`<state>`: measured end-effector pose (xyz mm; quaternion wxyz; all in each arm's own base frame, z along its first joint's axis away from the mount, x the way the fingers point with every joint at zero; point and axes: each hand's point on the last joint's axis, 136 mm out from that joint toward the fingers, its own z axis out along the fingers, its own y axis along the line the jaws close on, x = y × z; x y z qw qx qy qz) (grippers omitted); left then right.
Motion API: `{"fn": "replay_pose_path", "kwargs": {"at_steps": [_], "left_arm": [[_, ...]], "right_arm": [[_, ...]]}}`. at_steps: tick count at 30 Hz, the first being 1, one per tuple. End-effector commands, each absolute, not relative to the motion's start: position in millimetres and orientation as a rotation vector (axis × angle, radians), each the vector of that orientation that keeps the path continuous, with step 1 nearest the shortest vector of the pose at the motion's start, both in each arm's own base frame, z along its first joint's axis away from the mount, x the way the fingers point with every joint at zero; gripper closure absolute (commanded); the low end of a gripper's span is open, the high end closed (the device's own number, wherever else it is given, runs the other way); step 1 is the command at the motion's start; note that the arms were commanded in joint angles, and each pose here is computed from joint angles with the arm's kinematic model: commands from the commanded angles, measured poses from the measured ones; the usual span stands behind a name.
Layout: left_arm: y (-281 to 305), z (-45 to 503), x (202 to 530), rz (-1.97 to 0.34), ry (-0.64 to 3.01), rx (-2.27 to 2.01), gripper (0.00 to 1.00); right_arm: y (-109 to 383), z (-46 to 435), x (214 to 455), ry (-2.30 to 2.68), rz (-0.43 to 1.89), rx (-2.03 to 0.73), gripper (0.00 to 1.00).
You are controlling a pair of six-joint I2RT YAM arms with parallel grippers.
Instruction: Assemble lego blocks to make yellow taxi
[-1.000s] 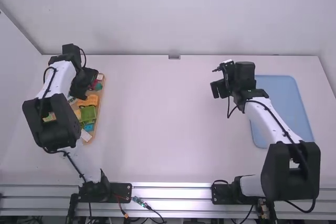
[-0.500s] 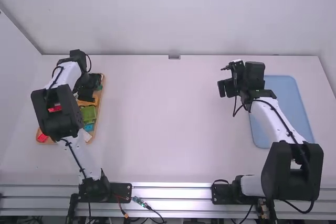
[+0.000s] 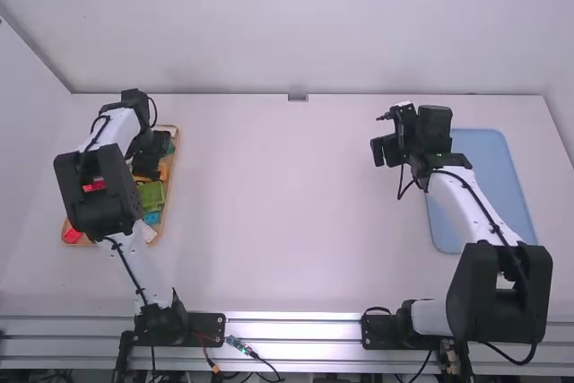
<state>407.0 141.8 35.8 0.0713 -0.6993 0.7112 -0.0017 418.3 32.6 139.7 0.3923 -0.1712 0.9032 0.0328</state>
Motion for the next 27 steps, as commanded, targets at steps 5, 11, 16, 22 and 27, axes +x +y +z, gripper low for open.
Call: {"fn": "replay_pose_path", "kwargs": {"at_steps": [5,11,16,22,27], "left_arm": [[147.6,27.0,404.3,0.035,2.139,-2.083,0.09],[142.9,15.5,394.5,0.040,2.116,-2.149,0.12],[142.2,7.9,394.9,0.025,2.109,-2.144,0.16],[149.3,6.0,393.0,0.076,2.087,-2.130,0.12],[148.4,-0.9,392.7,0.063,2.077,-2.131,0.16]], "right_arm": [[34.5,149.2,423.0,2.270,0.086,-0.440,0.01],[34.5,149.2,423.0,2.270,0.086,-0.440,0.01],[34.5,149.3,423.0,2.270,0.086,-0.439,0.00],[34.4,149.0,422.8,2.271,0.085,-0.440,0.00],[34.5,149.1,422.9,2.270,0.086,-0.440,0.01]]}}
